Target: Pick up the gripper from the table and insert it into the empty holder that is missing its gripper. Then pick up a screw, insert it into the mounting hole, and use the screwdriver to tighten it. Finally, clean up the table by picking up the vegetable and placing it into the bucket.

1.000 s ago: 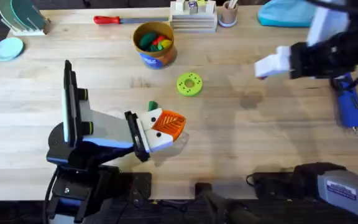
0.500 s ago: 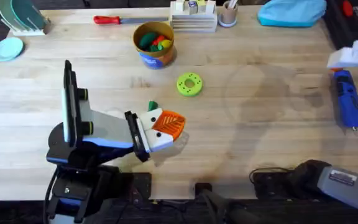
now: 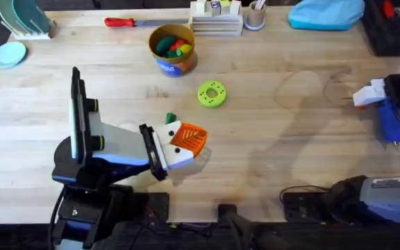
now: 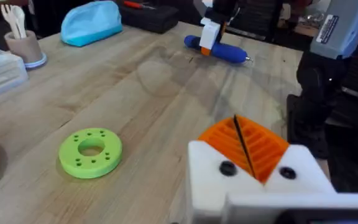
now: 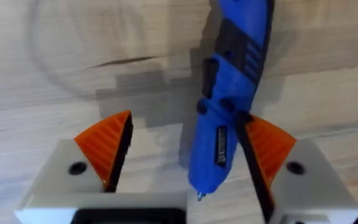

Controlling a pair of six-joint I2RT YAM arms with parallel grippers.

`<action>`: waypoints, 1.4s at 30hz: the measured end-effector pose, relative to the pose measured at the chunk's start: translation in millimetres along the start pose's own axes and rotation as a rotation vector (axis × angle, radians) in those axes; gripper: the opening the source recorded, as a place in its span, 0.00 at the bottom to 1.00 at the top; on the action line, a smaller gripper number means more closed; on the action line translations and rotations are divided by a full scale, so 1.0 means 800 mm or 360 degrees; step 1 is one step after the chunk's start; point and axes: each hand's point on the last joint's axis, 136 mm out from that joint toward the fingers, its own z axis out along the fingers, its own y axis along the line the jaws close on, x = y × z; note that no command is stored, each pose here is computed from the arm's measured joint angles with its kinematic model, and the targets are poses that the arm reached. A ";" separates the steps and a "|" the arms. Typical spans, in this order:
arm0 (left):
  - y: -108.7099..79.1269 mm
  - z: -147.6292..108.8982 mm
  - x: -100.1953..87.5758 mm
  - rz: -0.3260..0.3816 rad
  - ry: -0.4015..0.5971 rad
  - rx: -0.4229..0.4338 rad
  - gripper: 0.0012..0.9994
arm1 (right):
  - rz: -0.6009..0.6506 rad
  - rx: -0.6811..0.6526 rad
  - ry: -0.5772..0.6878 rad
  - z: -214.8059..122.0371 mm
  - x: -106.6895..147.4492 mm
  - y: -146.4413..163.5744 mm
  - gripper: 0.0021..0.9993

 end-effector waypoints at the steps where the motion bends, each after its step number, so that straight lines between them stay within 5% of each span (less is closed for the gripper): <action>1: 0.000 0.000 0.000 0.0000 0.0000 0.0000 0.00 | -0.0010 0.0005 -0.0005 0.003 -0.003 -0.003 0.99; 24: 0.000 0.000 0.000 0.0000 0.0000 0.0000 0.00 | 0.0178 -0.0117 -0.0191 0.051 -0.042 -0.037 0.98; 27: 0.000 0.000 0.000 0.0000 0.0000 0.0000 0.00 | 0.0188 -0.0139 -0.0197 0.052 -0.044 -0.036 0.89; 32: 0.000 0.000 0.000 0.0000 0.0000 0.0000 0.00 | 0.0196 -0.0184 -0.0208 0.054 -0.047 -0.030 0.57; 35: 0.000 0.000 0.000 0.0000 0.0000 0.0000 0.00 | 0.0195 -0.0187 -0.0209 0.053 -0.047 -0.029 0.49; 40: 0.000 0.000 0.000 0.0000 0.0000 0.0000 0.00 | 0.0195 -0.0145 -0.0205 0.054 -0.047 -0.037 0.05; 42: 0.000 0.000 0.000 0.0000 0.0000 0.0000 0.00 | 0.0203 -0.0144 -0.0206 0.054 -0.048 -0.037 0.01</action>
